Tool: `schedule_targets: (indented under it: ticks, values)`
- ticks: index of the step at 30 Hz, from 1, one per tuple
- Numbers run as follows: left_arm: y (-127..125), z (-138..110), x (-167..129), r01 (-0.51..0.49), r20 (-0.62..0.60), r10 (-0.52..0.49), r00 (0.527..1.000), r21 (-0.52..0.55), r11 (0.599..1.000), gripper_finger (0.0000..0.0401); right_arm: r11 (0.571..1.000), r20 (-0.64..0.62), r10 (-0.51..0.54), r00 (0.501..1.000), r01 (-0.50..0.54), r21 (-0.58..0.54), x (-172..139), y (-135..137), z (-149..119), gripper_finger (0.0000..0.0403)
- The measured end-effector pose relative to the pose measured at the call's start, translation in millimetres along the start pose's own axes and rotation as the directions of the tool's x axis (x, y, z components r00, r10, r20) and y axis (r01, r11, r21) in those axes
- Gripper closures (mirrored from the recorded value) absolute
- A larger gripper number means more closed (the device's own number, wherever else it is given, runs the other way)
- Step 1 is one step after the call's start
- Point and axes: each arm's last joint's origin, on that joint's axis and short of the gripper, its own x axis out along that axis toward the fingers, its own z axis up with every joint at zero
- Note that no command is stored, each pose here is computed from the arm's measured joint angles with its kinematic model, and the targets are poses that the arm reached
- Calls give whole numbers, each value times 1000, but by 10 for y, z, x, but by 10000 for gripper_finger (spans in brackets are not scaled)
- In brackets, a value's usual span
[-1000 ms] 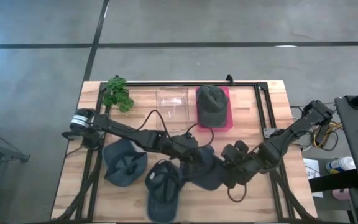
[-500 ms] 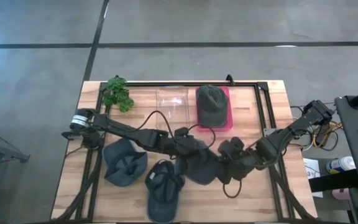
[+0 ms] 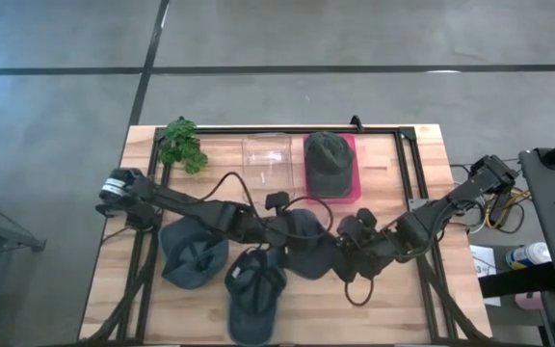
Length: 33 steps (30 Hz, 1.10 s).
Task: Pick & Place hat
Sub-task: Put the right blue cap into the transparent bin
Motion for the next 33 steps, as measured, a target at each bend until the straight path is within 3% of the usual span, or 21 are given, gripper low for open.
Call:
schedule_targets:
  ticks: [7, 14, 27, 33]
  values:
    - [94, -51, 133, -28, 16, 27, 999, 10, 1000, 359, 992, 57, 88, 994, -82, -92, -8, 91, 65, 390]
    - [120, 105, -21, -21, 41, 17, 999, 80, 997, 359, 993, 86, 44, 995, -34, -109, -13, 60, 68, 390]
    - [182, 233, -411, 3, -120, 17, 993, 161, 987, 359, 992, 178, -20, 984, 41, -116, -26, 38, 104, 390]
    - [214, 222, -619, -2, -201, 21, 979, 96, 995, 359, 992, 179, -19, 984, 41, -116, -27, 38, 105, 390]
